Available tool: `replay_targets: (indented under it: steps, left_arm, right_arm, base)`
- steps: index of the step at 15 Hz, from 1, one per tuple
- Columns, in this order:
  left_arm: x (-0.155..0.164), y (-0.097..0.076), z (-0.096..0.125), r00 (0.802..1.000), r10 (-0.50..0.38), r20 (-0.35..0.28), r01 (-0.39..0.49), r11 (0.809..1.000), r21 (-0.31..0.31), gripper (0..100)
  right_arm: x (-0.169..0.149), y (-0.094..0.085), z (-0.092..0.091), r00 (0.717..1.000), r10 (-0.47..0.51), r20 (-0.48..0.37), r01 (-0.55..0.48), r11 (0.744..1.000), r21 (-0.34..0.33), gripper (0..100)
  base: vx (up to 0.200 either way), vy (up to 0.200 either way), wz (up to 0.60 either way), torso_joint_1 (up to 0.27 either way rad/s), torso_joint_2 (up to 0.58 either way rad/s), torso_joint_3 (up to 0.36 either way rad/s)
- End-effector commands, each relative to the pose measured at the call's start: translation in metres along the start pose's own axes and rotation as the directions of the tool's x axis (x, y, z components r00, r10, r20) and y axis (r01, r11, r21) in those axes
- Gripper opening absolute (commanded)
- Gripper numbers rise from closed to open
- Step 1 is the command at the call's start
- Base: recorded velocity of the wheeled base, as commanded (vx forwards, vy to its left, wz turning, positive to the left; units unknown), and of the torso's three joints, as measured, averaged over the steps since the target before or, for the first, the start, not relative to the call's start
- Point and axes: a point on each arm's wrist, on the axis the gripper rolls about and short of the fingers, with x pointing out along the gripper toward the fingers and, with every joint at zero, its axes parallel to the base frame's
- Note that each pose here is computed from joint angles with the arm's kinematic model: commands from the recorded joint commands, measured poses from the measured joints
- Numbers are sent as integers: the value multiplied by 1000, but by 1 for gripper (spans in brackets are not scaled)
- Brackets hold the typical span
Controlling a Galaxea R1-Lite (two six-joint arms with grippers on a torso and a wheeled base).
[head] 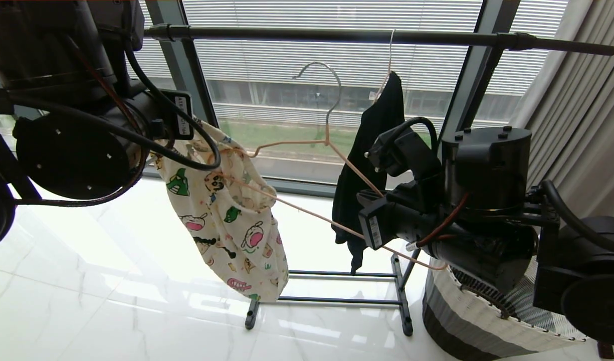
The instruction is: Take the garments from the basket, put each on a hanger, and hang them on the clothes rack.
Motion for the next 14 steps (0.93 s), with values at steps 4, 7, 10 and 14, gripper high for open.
replay_targets:
  steps: [4, 7, 10, 14]
  left_arm:
    - [-13, -28, -1, 995, -101, 6, 101, 995, 5, 0]
    - [-21, -35, 5, 990, -136, 24, 137, 991, -10, 0]
    - [-36, -44, 9, 980, -194, 40, 195, 981, -13, 0]
    - [-55, -54, 13, 961, -269, 63, 270, 963, -15, 0]
  right_arm:
    - [-5, 22, -2, 998, 68, -2, -68, 998, -19, 0]
    - [1, 30, -7, 997, 79, -18, -79, 997, -27, 0]
    - [11, 33, -7, 997, 76, -19, -76, 997, -25, 0]
    - [24, 38, -6, 997, 74, -17, -75, 997, -22, 0]
  base:
    - [0, 0, 0, 0, 0, 0]
    - [0, 0, 0, 0, 0, 0]
    - [0, 0, 0, 0, 0, 0]
    - [0, 0, 0, 0, 0, 0]
